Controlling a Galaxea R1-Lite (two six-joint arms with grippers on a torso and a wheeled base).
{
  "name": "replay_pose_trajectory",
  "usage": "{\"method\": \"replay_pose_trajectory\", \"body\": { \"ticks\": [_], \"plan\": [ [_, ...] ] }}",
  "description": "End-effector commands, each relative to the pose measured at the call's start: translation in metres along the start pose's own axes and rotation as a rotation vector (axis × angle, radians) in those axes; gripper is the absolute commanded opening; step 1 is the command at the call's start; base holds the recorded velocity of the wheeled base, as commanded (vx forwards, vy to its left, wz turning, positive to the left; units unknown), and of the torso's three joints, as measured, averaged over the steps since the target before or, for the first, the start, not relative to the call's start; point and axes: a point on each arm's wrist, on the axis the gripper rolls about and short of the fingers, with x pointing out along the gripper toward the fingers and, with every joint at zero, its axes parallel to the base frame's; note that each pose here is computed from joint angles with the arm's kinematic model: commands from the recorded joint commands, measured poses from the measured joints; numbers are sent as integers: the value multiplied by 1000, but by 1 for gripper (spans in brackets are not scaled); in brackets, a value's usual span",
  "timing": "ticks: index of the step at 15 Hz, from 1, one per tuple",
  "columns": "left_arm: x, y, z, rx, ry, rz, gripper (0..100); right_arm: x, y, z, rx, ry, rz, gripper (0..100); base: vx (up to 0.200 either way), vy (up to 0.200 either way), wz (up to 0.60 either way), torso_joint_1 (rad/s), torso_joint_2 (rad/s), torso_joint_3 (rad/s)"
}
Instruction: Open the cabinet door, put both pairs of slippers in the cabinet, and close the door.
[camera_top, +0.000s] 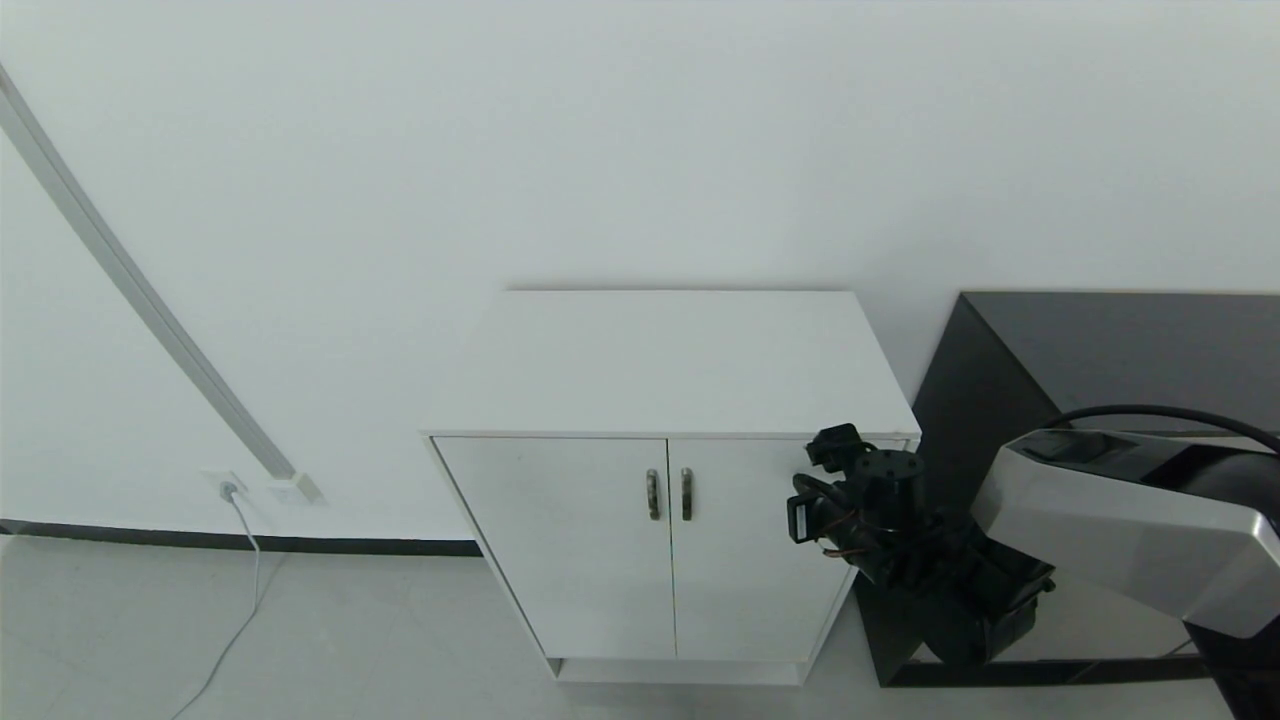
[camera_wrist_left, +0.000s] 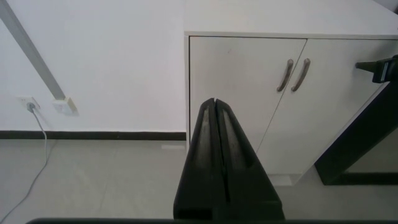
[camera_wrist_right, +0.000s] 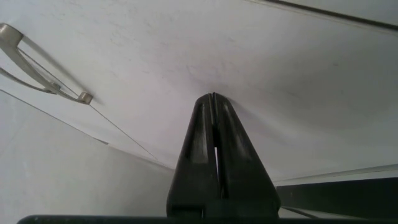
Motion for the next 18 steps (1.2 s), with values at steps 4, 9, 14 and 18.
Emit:
{"method": "replay_pose_trajectory", "body": {
  "ticks": [4, 9, 14, 18],
  "plan": [
    [0, 0, 0, 0, 0, 1, 0, 0, -1, 0, 0, -1, -2, 0, 0, 0, 0, 0, 0, 0],
    [0, 0, 0, -2, 0, 1, 0, -20, 10, 4, -6, 0, 30, 0, 0, 0, 0, 0, 0, 0],
    [0, 0, 0, -2, 0, 1, 0, -80, 0, 31, 4, -40, -2, 0, 0, 0, 0, 0, 0, 0],
    [0, 0, 0, 0, 0, 1, 0, -134, -39, 46, 27, -75, -131, 0, 0, 0, 0, 0, 0, 0]
  ]
}}
